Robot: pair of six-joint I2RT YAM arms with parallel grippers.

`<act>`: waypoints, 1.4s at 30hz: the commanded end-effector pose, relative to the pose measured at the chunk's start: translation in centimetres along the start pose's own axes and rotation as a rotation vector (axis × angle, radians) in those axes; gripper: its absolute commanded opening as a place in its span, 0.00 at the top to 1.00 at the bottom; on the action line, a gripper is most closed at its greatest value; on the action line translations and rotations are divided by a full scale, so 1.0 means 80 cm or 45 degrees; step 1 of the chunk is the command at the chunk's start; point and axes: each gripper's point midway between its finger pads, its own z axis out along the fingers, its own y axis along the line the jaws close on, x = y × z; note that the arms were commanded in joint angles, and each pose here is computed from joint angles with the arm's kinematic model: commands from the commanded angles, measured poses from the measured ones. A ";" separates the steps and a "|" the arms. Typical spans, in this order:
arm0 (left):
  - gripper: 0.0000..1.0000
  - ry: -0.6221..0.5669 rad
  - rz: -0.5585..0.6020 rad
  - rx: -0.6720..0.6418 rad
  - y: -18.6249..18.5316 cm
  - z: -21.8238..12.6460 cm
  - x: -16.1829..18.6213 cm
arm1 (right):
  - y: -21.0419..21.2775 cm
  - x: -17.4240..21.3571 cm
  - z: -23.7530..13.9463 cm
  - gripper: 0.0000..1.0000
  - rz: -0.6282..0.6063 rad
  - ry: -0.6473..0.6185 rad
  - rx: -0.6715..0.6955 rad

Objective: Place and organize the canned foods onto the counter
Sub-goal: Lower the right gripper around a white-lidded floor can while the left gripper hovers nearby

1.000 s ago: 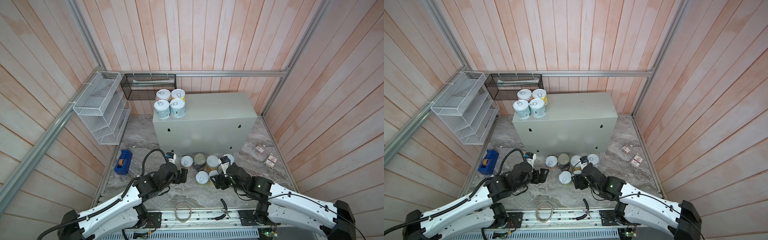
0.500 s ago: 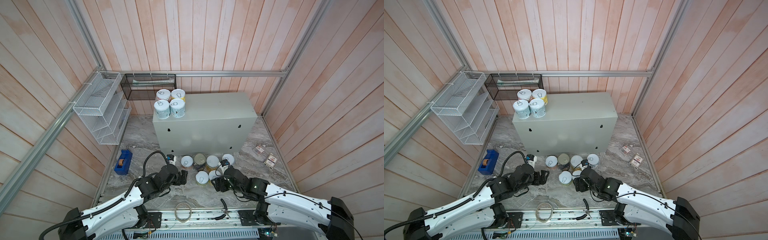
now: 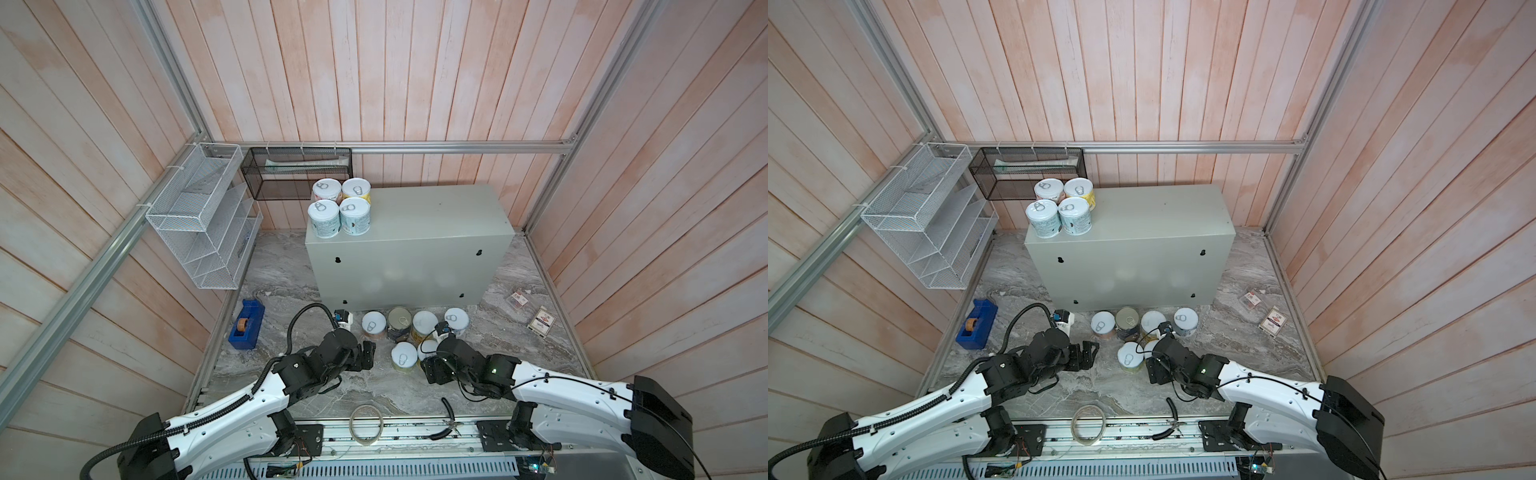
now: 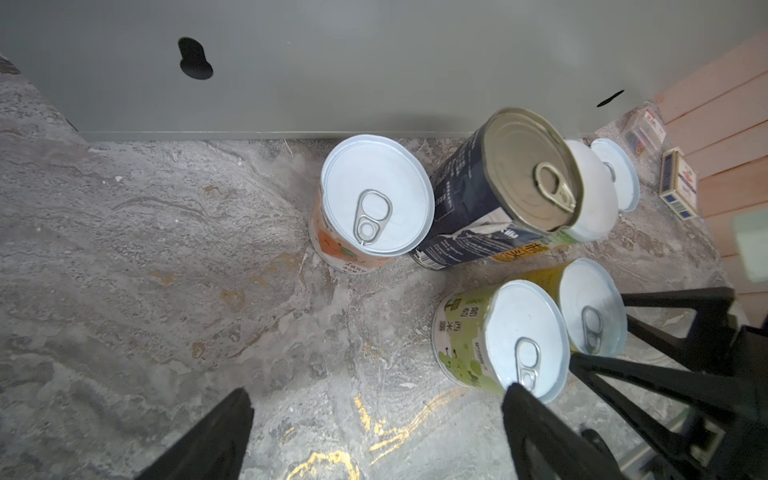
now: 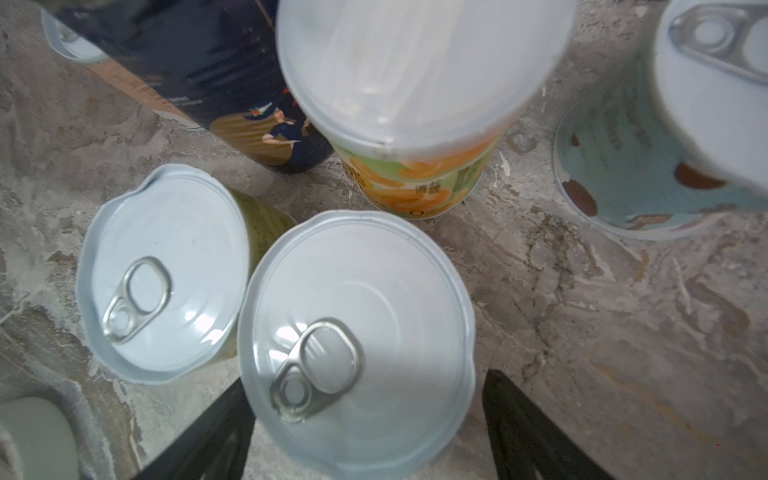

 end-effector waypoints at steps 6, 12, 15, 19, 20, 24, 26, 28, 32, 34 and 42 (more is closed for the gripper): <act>0.05 -0.011 -0.011 -0.032 0.007 0.004 0.002 | -0.003 -0.026 0.024 0.16 -0.065 -0.085 0.048; 0.05 -0.008 -0.019 -0.035 0.007 0.008 0.004 | -0.011 -0.034 0.035 0.16 -0.046 -0.111 0.057; 0.05 0.004 -0.019 -0.039 0.008 0.010 0.007 | -0.013 -0.033 0.038 0.17 -0.045 -0.109 0.055; 0.05 0.001 -0.013 -0.043 0.008 0.012 0.006 | -0.016 -0.027 0.040 0.18 -0.031 -0.104 0.047; 0.05 0.001 -0.011 -0.042 0.008 0.012 0.006 | -0.018 -0.023 0.041 0.18 -0.023 -0.094 0.049; 0.05 0.010 -0.008 -0.050 0.009 0.014 0.009 | -0.022 -0.008 0.048 0.18 -0.012 -0.051 0.053; 0.05 0.015 -0.013 -0.048 0.009 0.016 0.010 | -0.024 -0.004 0.051 0.20 -0.001 -0.040 0.061; 0.05 0.019 -0.019 -0.045 0.009 0.016 0.012 | -0.026 -0.003 0.052 0.25 0.013 -0.040 0.066; 0.05 0.016 -0.023 -0.053 0.012 0.015 0.013 | -0.031 -0.005 0.044 0.44 0.049 -0.067 0.079; 0.06 0.010 -0.024 -0.055 0.013 0.014 0.012 | -0.031 -0.009 0.038 0.47 0.057 -0.087 0.078; 0.05 0.011 -0.027 -0.057 0.014 0.018 0.014 | -0.033 -0.017 0.026 1.00 0.064 -0.094 0.097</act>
